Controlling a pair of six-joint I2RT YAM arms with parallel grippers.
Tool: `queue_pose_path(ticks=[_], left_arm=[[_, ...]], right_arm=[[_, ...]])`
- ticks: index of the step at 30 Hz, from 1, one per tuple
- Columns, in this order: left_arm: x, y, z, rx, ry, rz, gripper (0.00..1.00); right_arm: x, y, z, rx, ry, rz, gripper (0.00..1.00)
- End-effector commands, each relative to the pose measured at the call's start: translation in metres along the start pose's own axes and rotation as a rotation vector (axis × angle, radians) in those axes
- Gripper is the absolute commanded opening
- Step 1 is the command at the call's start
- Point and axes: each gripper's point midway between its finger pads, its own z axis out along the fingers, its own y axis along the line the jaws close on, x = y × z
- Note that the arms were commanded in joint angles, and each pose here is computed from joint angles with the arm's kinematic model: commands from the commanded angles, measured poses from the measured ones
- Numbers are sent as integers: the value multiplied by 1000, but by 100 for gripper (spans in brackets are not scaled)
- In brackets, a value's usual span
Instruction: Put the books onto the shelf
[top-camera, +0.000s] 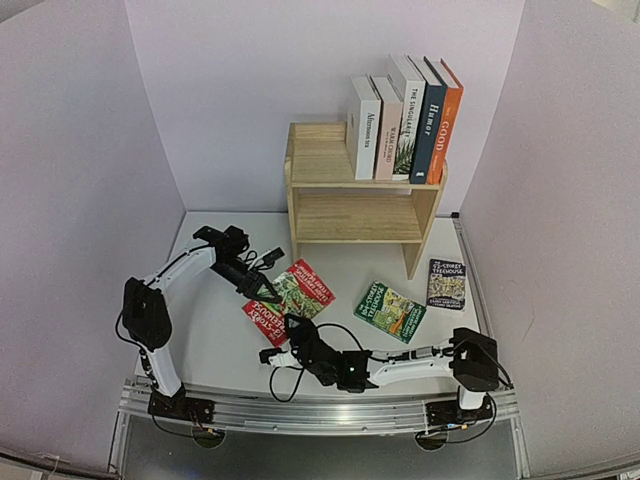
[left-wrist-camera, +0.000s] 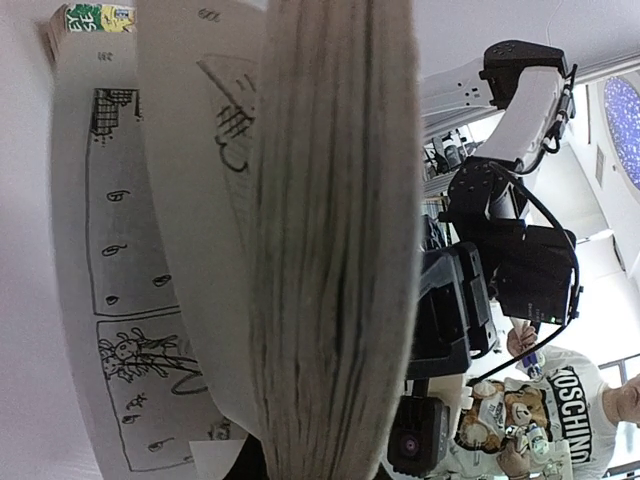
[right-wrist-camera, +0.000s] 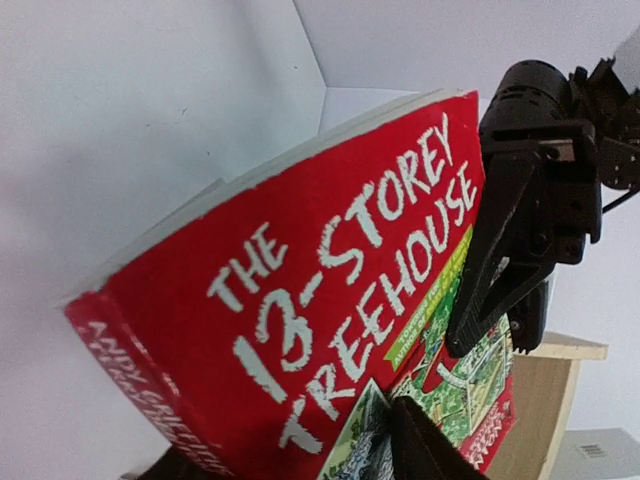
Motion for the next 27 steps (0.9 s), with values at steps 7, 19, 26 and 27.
queue_pose_path(ticks=[7, 19, 26, 27], left_arm=[[17, -18, -4, 7, 51, -229, 96], [-33, 28, -128, -823, -142, 68, 100], [-14, 39, -139, -937, -123, 18, 100], [-12, 40, -140, -945, -123, 17, 100]], right_arm=[[13, -63, -1, 178, 68, 152, 0], [84, -82, -39, -78, 199, 466, 0], [151, -157, -47, 2, 299, 511, 0], [159, -164, -44, 19, 327, 484, 0]])
